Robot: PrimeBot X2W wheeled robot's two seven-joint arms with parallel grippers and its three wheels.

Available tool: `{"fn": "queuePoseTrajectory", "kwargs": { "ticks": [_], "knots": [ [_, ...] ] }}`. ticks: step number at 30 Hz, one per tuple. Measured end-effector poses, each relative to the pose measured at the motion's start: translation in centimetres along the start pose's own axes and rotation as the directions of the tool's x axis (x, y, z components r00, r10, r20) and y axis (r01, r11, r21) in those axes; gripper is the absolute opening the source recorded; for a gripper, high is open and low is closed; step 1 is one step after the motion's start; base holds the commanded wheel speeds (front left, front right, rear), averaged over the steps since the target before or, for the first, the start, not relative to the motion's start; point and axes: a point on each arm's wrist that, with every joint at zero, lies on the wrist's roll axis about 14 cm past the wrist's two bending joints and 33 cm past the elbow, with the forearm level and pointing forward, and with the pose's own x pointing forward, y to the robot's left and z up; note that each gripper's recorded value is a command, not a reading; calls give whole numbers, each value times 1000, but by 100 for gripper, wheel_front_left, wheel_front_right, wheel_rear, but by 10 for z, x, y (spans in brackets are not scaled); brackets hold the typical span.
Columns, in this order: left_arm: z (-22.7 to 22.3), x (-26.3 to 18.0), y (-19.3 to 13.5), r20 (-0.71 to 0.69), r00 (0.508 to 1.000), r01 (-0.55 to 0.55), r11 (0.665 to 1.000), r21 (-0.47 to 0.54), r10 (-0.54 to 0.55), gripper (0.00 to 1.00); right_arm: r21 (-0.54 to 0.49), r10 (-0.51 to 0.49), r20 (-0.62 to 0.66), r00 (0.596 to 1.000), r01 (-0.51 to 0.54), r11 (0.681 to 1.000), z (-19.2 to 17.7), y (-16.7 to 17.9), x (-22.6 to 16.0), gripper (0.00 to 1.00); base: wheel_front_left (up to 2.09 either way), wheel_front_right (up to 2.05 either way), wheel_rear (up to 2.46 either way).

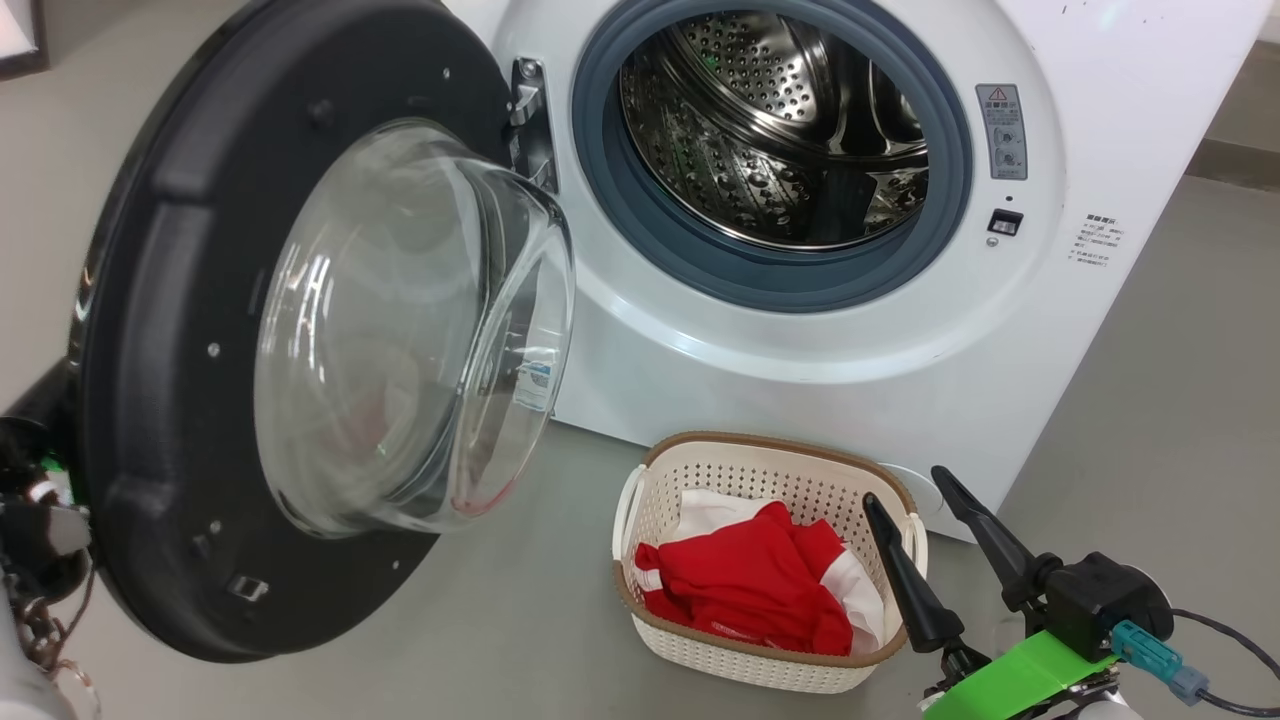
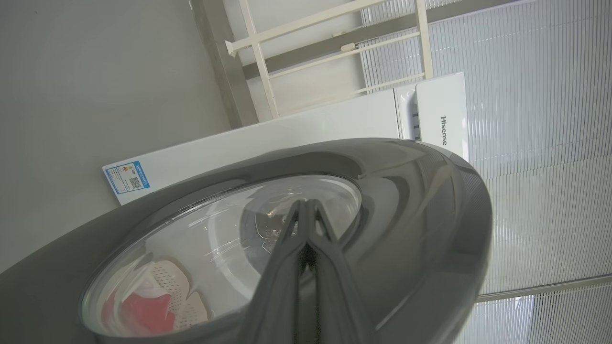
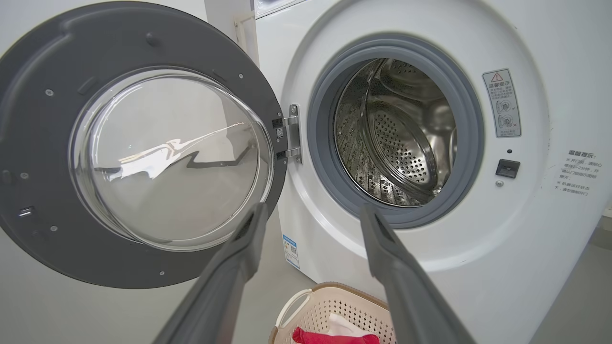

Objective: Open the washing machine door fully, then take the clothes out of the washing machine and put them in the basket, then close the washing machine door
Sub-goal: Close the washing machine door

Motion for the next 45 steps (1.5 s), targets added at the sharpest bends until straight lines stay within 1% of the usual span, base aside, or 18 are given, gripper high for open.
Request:
{"fn": "queuePoseTrajectory", "kwargs": {
  "ticks": [8, 16, 20, 24, 35, 45],
  "knots": [
    [-21, -6, -14, -57, 996, 69, 998, -12, -70, 0, 4, 0, -1, 1000, 0, 1000, -1, 1, 1, 100, 0, 0, 0],
    [-39, -14, -24, -109, 990, 95, 995, 17, -93, 0, 6, -8, 1, 1000, 8, 1000, 0, -1, -1, 100, 0, 0, 0],
    [-50, -13, -28, -143, 983, 115, 993, 1, -114, 0, 8, -16, 3, 1000, 16, 1000, 0, -3, -2, 100, 0, 0, 0],
    [-73, -10, -32, -195, 971, 136, 991, -20, -137, 0, 8, -28, 5, 1000, 28, 1000, 1, -6, -4, 100, 0, 0, 0],
    [-120, -11, -33, -275, 948, 151, 987, -47, -158, 0, 5, -63, 14, 998, 63, 998, 4, -16, -12, 100, 0, 0, 0],
    [-148, -9, -36, -328, 928, 162, 984, -72, -177, 0, 3, -99, 21, 995, 99, 995, 7, -26, -19, 100, 0, 0, 0]
  ]
}}
